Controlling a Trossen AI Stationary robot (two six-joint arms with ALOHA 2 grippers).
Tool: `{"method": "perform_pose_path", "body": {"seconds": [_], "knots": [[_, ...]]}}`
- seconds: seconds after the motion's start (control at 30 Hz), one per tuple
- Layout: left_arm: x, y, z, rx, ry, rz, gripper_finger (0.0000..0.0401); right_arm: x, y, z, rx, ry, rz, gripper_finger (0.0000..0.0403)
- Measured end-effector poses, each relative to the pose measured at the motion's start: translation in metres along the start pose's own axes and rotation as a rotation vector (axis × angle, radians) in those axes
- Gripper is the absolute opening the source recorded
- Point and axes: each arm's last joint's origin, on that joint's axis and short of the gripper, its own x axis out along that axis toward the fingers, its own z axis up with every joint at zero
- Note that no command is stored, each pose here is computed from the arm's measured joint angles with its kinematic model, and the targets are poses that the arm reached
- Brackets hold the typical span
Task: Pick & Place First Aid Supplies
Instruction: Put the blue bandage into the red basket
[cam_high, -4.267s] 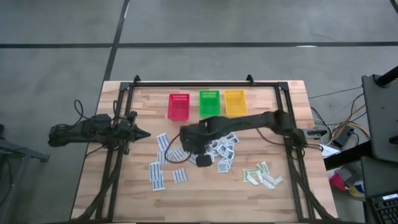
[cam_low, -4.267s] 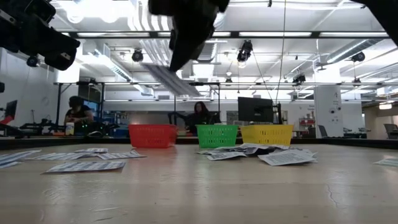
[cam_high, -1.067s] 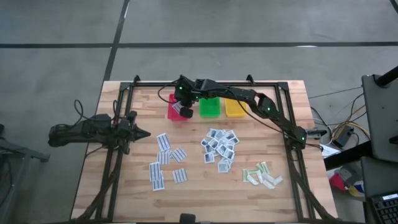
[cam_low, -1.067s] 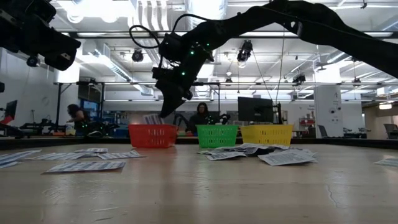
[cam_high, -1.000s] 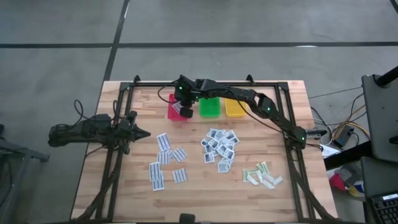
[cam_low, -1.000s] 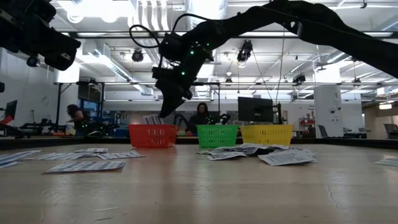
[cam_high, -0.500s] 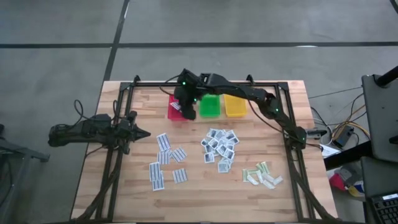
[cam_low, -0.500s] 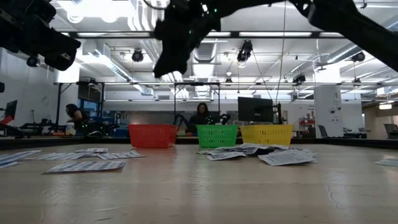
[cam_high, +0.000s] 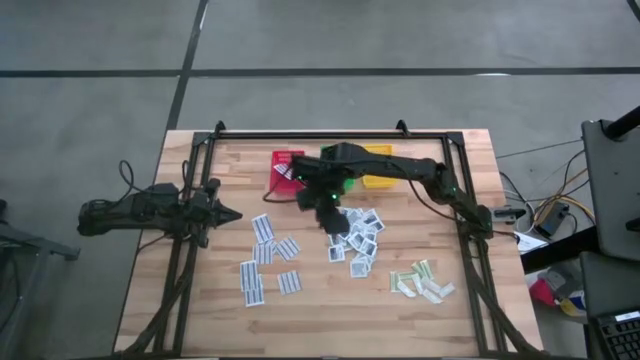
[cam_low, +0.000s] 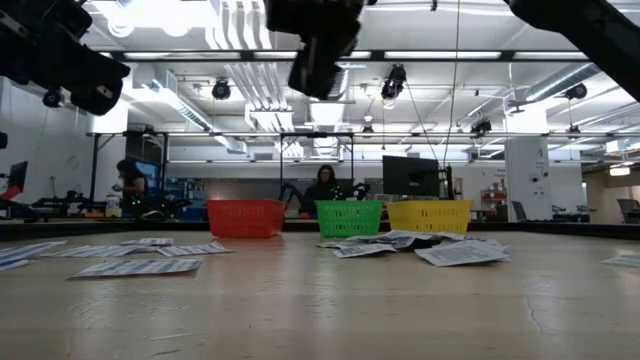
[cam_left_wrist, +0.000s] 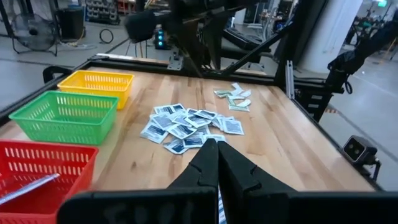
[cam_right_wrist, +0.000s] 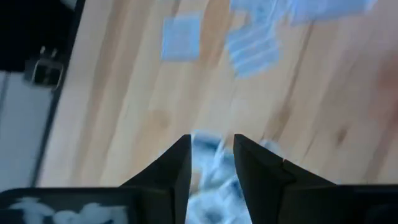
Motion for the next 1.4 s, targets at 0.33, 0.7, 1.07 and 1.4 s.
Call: {"method": "perform_pose_path", "body": {"seconds": [0.33, 0.7, 1.07, 1.4], "knots": [[0.000, 0.000, 0.001, -0.074, -0.007, -0.001, 0.0000, 0.017, 0.000, 0.006, -0.002, -0.039, 0.004, 0.0085], [0.000, 0.000, 0.001, -0.079, -0.007, -0.001, 0.0000, 0.058, -0.003, 0.030, -0.138, -0.264, -0.037, 0.0072], [0.000, 0.000, 0.001, -0.079, -0.006, -0.001, 0.0000, 0.089, -0.015, 0.028, -0.184, -0.319, -0.130, 0.0086], [0.000, 0.000, 0.001, -0.086, -0.006, -0.001, 0.0000, 0.109, -0.023, 0.019, -0.192, -0.305, -0.165, 0.0121]]}}
